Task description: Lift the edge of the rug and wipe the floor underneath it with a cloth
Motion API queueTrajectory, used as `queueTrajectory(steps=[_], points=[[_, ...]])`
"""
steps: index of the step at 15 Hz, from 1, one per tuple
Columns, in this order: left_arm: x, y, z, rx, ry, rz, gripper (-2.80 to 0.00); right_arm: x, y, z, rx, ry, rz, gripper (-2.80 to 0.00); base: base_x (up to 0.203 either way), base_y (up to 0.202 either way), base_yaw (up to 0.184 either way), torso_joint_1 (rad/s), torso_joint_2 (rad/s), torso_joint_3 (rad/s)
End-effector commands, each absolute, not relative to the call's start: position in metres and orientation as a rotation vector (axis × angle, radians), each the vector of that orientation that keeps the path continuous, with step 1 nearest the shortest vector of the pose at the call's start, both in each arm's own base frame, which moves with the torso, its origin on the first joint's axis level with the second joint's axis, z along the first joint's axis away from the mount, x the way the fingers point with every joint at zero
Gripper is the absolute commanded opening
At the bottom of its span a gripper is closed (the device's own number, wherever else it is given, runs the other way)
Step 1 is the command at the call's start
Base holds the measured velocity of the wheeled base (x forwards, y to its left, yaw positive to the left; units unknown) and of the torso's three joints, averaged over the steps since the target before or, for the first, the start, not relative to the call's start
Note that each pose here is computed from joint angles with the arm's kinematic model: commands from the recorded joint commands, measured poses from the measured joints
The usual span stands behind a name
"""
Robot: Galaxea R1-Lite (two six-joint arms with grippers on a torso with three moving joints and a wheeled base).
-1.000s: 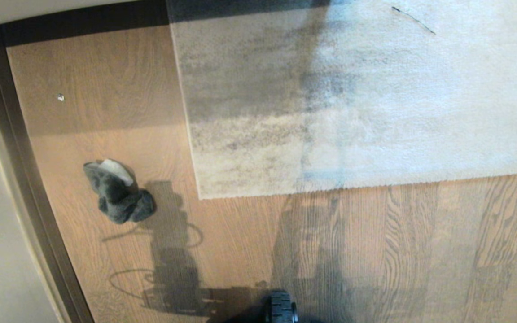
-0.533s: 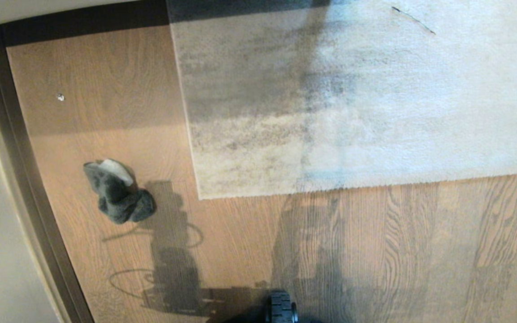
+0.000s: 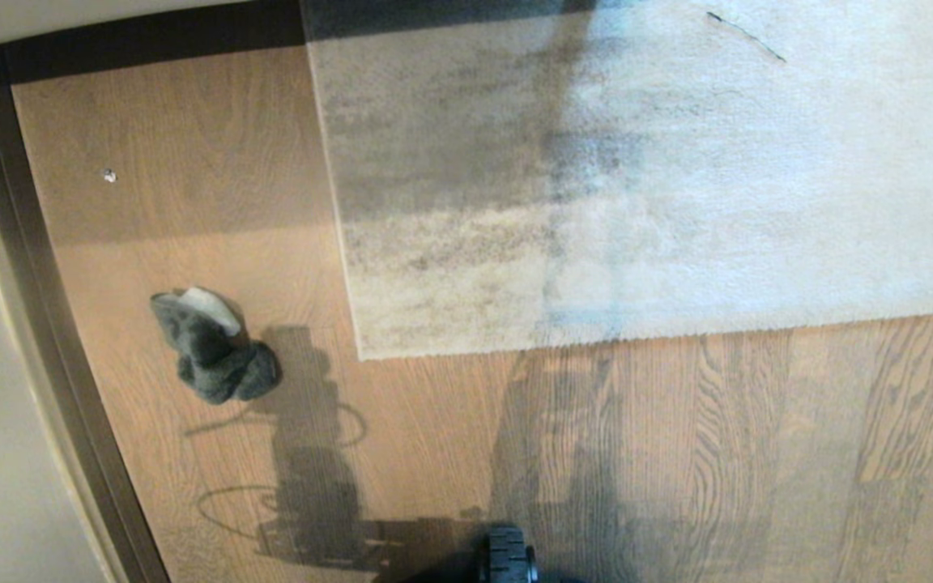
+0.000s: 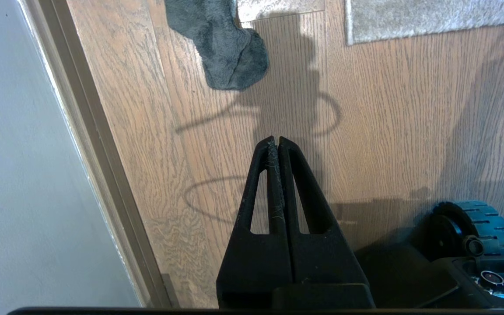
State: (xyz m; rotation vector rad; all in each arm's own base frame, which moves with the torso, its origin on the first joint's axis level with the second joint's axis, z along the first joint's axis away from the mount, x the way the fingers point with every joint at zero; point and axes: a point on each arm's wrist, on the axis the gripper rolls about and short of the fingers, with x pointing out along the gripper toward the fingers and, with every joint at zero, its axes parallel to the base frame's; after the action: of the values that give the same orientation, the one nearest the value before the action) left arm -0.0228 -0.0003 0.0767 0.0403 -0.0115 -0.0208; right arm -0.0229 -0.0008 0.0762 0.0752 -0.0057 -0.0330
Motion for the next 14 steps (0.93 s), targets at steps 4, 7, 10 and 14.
queueTrajectory(steps=[4,7,10,14], points=[[-0.0228,-0.0003,0.0761,0.000,-0.006,-0.021,-2.80,-0.0228,-0.0008,0.0763,0.075,-0.004,-0.033,-2.80,0.000,0.000,0.000,0.000,0.00,0.000],[-0.0228,-0.0004,0.0761,-0.001,-0.006,-0.020,-2.80,-0.0228,-0.0008,0.0763,0.075,-0.004,-0.032,-2.80,0.000,0.000,0.000,0.000,0.00,0.000],[-0.0228,-0.0004,0.0761,0.000,-0.006,-0.020,-2.80,-0.0228,-0.0008,0.0763,0.075,-0.004,-0.033,-2.80,0.000,0.000,0.000,0.000,0.00,0.000],[-0.0228,-0.0003,0.0761,0.000,-0.006,-0.021,-2.80,-0.0228,-0.0008,0.0763,0.075,-0.004,-0.034,-2.80,0.000,0.000,0.000,0.000,0.00,0.000]])
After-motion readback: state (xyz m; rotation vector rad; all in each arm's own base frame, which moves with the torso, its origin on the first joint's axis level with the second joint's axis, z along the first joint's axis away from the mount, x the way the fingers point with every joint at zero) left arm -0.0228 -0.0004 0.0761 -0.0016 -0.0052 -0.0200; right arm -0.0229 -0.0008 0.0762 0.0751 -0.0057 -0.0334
